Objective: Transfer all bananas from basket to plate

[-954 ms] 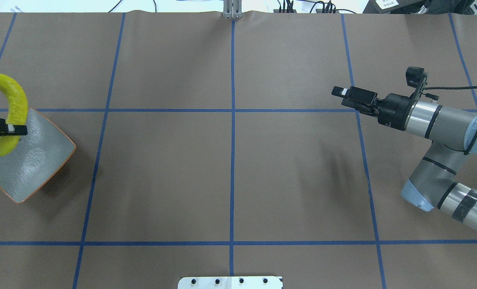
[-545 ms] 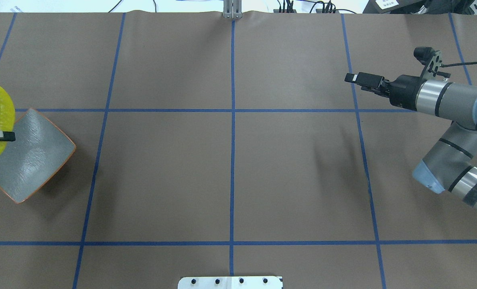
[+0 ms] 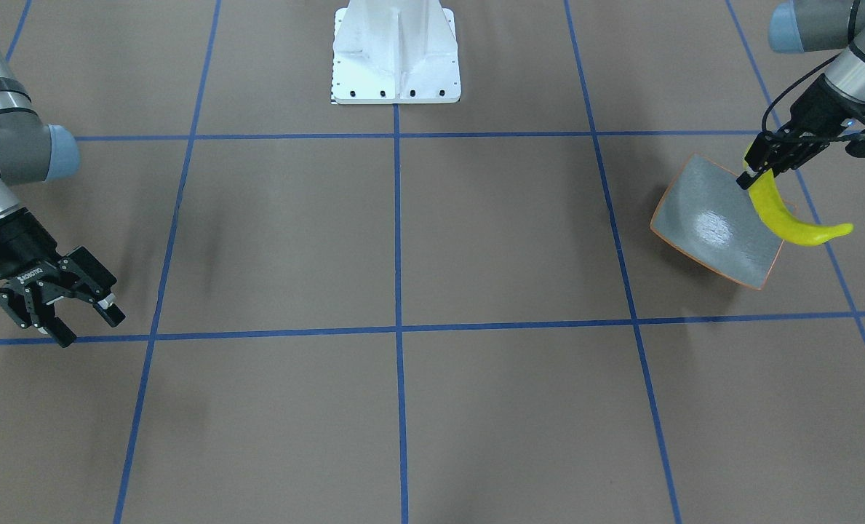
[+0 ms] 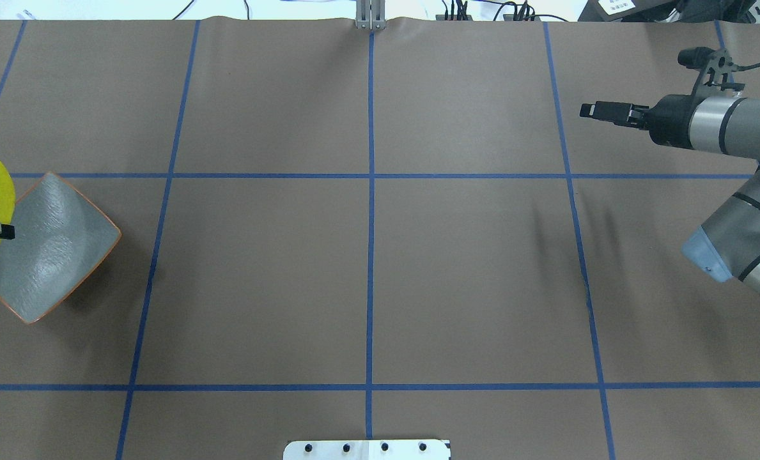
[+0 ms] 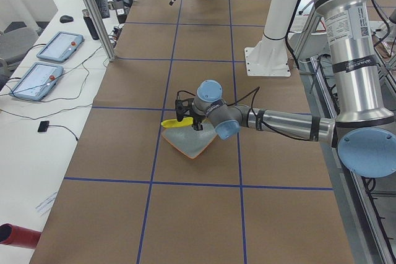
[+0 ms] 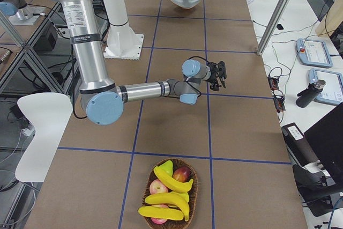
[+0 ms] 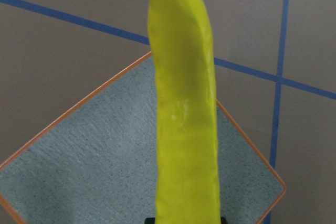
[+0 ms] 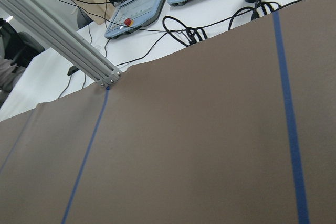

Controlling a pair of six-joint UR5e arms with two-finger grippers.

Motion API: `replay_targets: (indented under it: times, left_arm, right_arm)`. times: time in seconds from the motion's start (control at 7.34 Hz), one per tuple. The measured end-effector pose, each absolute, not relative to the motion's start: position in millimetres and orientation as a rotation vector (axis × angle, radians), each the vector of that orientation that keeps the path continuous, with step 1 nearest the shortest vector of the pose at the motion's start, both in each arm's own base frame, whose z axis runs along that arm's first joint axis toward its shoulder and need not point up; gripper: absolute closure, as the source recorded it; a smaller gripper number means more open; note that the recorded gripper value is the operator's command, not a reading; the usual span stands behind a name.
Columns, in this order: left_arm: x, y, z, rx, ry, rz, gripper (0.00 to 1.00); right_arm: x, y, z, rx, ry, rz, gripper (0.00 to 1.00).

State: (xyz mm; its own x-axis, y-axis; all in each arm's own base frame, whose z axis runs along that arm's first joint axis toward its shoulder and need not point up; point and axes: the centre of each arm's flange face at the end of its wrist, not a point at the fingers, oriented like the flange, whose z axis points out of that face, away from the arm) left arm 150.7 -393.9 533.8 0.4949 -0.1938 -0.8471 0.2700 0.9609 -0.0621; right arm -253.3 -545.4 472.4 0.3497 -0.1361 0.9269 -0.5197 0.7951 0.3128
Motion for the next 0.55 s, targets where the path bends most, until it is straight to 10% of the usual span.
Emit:
replay_targets:
  times: [0.55]
  left_arm:
    - [189,-402,550,-0.017,0.945,-0.249,1.00]
  right_arm:
    - [-251,-544,468,0.646,-1.212,0.270,0.00]
